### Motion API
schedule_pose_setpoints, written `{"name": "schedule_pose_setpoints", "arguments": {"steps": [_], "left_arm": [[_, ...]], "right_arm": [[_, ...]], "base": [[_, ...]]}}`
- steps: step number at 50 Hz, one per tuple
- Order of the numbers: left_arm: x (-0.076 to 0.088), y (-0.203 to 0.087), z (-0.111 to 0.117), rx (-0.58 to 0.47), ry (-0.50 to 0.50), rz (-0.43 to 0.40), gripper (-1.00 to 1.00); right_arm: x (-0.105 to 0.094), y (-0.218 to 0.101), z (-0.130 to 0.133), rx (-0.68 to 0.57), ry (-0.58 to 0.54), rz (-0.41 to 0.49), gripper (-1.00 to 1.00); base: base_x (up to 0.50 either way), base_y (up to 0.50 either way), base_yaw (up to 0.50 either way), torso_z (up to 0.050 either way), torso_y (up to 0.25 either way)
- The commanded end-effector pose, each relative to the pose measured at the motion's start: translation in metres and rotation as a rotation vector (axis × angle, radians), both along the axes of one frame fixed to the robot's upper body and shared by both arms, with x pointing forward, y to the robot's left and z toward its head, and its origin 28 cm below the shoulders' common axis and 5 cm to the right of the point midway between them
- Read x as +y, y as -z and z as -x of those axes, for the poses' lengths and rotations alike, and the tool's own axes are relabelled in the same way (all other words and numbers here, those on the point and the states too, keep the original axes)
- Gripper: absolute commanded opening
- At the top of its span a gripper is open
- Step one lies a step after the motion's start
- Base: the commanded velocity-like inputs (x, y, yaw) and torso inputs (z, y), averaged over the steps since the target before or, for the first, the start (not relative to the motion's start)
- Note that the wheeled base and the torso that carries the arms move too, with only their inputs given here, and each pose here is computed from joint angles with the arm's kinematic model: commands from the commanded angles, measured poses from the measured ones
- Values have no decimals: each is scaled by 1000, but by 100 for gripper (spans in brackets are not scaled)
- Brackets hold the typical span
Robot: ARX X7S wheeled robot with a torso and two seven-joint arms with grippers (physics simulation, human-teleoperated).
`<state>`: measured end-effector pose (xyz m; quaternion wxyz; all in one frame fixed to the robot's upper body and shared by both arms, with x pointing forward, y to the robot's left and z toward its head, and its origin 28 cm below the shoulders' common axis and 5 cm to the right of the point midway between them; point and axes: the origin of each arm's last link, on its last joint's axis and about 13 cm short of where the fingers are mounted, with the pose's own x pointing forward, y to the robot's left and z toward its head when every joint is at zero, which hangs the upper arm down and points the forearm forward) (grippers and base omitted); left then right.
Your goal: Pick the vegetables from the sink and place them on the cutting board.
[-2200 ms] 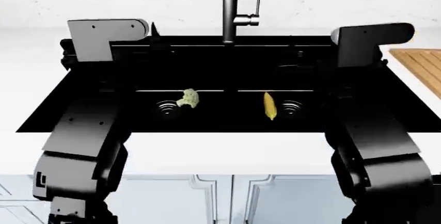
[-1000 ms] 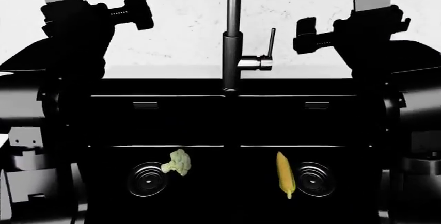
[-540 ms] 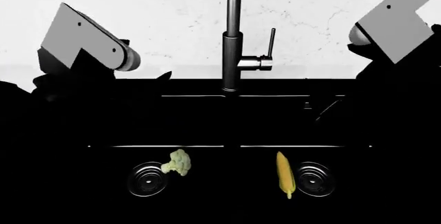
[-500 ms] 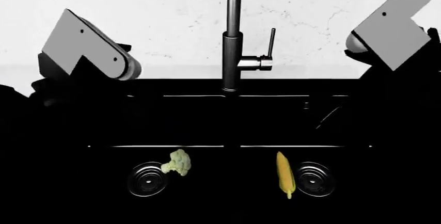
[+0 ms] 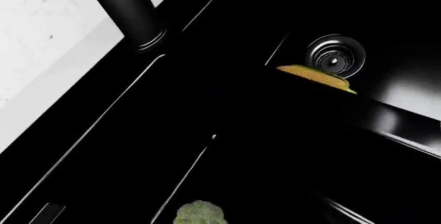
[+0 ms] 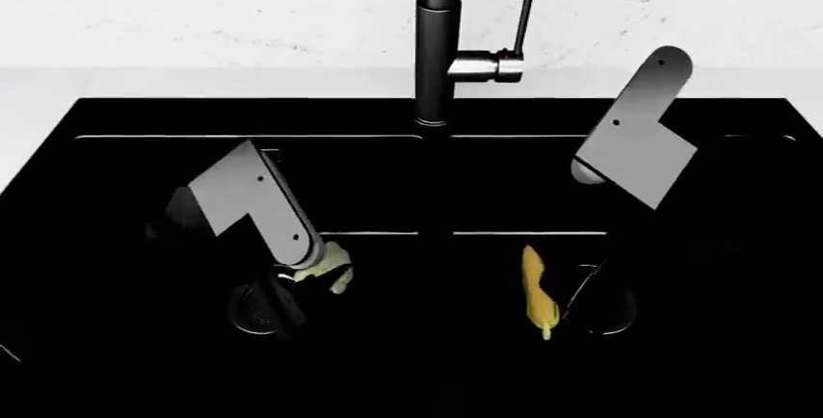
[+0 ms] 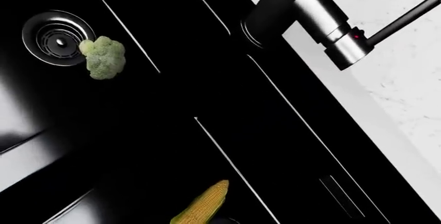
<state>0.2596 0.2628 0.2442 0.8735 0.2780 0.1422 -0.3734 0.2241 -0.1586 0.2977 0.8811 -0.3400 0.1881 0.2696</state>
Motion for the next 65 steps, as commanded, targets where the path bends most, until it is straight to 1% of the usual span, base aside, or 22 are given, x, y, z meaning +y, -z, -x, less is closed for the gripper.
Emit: {"name": "schedule_pose_setpoints", "arguments": {"steps": [1, 6, 12, 16, 22, 29, 34, 44, 50, 59, 65], "left_arm": [[-9, 32, -18, 106, -11, -41, 100], [-10, 46, -23, 147, -34, -95, 100], [-9, 54, -35, 149, -80, -139, 100], [-12, 59, -41, 148, -92, -148, 100], [-15, 68, -58, 116, -137, -161, 100], [-19, 77, -70, 114, -146, -178, 100], [-24, 84, -73, 123, -135, -189, 100], [-26, 99, -83, 138, -150, -210, 100], [-23, 111, -88, 152, -165, -255, 100], [-22, 123, -95, 159, -178, -296, 100], [-21, 127, -100, 159, -190, -302, 100]], "right_arm": [[1, 6, -7, 10, -12, 0, 100], [1, 10, -10, 12, -14, -4, 100], [2, 13, -13, 14, -16, -6, 100], [2, 14, -13, 14, -16, -4, 100], [2, 20, -16, 20, -21, -14, 100], [3, 23, -21, 27, -26, -16, 100], [2, 26, -23, 30, -26, -19, 100], [3, 29, -27, 34, -34, -19, 100], [4, 35, -30, 45, -39, -18, 100], [5, 39, -33, 55, -45, -23, 100], [6, 41, -34, 58, -45, -24, 100]], "base": [[0, 0, 0, 0, 0], [0, 0, 0, 0, 0], [0, 0, 0, 0, 0], [0, 0, 0, 0, 0], [0, 0, 0, 0, 0], [0, 0, 0, 0, 0], [0, 0, 0, 0, 0], [0, 0, 0, 0, 0], [0, 0, 0, 0, 0], [0, 0, 0, 0, 0], [0, 0, 0, 0, 0]]}}
